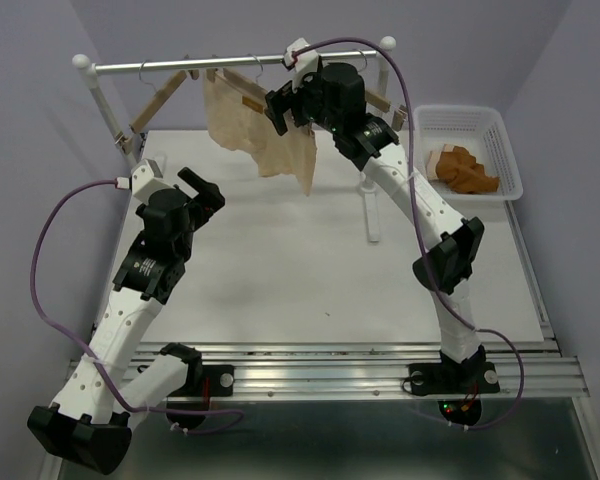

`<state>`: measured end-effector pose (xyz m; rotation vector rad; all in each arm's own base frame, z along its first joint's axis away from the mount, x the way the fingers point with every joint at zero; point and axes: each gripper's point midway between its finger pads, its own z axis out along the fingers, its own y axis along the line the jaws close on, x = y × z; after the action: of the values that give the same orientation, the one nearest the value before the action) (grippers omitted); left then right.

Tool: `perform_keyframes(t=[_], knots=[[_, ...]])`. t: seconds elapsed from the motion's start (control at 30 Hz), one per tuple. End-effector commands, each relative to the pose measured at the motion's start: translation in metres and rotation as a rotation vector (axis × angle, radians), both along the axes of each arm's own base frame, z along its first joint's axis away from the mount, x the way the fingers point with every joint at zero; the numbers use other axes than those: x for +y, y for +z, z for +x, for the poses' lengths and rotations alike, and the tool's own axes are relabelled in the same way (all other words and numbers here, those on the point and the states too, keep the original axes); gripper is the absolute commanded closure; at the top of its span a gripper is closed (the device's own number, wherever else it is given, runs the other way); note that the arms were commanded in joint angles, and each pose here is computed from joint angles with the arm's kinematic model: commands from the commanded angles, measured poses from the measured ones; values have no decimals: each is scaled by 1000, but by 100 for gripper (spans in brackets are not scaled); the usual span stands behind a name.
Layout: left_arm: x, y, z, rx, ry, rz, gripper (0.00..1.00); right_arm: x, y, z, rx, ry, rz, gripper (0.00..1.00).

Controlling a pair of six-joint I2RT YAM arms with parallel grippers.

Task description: Remove the underwear clipped to the hanger

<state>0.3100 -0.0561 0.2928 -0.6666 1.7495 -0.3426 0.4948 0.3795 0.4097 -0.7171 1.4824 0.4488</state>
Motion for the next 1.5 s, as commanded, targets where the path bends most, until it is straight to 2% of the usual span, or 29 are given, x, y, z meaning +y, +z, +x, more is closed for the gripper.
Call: perform_keyframes(t=[0.0,0.1,0.2,0.23,0.27,0.33,0.5,0.57,0.63,0.67,0.7,0.77,0.8,0.9,1.47], knots=[[6,3,0,-12,20,25,1,14,54,-10,-187,20,58,2],[5,2,1,-9,18,27,1,22,45,-5,-203,16,32,7],[7,2,-1,-10,24,28,1,29,35,-1,-203,9,18,19],[7,2,-1,-10,25,29,1,34,32,-2,-202,10,15,27],[8,2,-1,-12,31,28,1,35,28,1,-199,6,13,31],[9,1,-2,-10,34,31,1,41,25,1,-204,7,10,35],[10,3,-2,-15,42,28,1,48,17,4,-221,-1,-12,37],[10,4,-2,-15,44,27,1,51,17,4,-234,-8,-20,41],[11,4,-2,-16,48,26,1,50,17,4,-233,-12,-19,49],[12,4,-2,-16,51,27,1,50,18,4,-233,-13,-14,50],[12,4,-2,-16,51,27,1,50,18,4,-234,-13,-11,62],[12,5,-2,-19,51,27,1,50,20,3,-236,-13,-4,73],[12,5,-2,-19,52,27,1,50,23,3,-242,-14,6,75],[13,6,-2,-21,59,26,1,46,29,4,-252,-35,22,99],[14,23,-7,-75,63,-12,1,26,90,-29,-348,-8,100,99]])
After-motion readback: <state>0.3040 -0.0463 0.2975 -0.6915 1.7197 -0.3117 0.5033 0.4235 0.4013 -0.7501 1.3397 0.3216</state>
